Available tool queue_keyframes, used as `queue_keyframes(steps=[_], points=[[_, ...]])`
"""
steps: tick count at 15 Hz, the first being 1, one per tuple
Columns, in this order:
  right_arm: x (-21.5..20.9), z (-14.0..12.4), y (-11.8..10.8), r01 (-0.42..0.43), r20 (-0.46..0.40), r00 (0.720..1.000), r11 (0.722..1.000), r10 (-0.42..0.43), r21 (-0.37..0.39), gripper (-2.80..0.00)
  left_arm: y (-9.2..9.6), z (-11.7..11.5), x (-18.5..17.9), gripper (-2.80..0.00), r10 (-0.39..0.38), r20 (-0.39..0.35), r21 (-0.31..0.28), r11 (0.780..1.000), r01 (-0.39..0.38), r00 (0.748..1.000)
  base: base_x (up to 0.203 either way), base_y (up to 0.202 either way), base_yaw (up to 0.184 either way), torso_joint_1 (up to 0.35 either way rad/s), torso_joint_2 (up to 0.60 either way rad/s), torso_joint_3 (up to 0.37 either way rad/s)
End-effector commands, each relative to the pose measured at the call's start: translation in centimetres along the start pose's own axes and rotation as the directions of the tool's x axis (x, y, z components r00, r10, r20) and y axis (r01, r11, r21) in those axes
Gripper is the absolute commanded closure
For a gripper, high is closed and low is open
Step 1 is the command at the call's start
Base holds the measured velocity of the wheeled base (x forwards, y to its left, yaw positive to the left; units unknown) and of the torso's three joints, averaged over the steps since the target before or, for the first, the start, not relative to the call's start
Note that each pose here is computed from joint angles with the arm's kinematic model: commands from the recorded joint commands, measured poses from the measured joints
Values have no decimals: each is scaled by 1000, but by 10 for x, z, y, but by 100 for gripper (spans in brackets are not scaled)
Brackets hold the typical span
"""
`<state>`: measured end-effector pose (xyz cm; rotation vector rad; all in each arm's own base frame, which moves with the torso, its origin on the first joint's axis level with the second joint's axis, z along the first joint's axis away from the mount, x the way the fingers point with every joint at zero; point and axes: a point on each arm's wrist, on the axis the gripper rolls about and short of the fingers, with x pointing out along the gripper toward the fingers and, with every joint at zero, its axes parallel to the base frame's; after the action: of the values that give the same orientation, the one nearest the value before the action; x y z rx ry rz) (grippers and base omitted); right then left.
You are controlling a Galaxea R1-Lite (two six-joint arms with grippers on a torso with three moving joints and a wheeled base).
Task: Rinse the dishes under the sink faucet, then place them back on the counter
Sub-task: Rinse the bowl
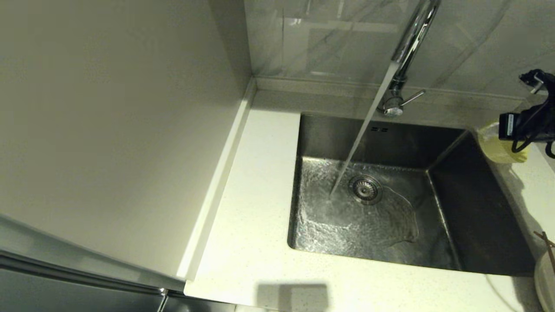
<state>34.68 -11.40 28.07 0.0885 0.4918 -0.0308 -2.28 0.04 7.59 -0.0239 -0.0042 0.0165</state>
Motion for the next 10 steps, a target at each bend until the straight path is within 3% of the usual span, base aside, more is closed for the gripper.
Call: queue_keyframes(steps=[1,3,4,7,10], points=[[-16,9,23,-70,41,997,997,70,19,0,0,0,0,0,0,2,-1,1000,0,1000,0,0,0,0,0,0],[-22,13,41,-164,56,986,978,158,125,0,0,0,0,0,0,2,-1,1000,0,1000,0,0,0,0,0,0],[-26,15,52,-216,63,976,955,207,204,0,0,0,0,0,0,2,-1,1000,0,1000,0,0,0,0,0,0],[-39,21,78,-334,85,941,856,328,396,0,0,0,0,0,0,2,-1,1000,0,1000,0,0,0,0,0,0],[-57,31,86,-454,121,877,719,465,527,0,0,0,0,0,0,2,-1,1000,0,1000,0,0,0,0,0,0]])
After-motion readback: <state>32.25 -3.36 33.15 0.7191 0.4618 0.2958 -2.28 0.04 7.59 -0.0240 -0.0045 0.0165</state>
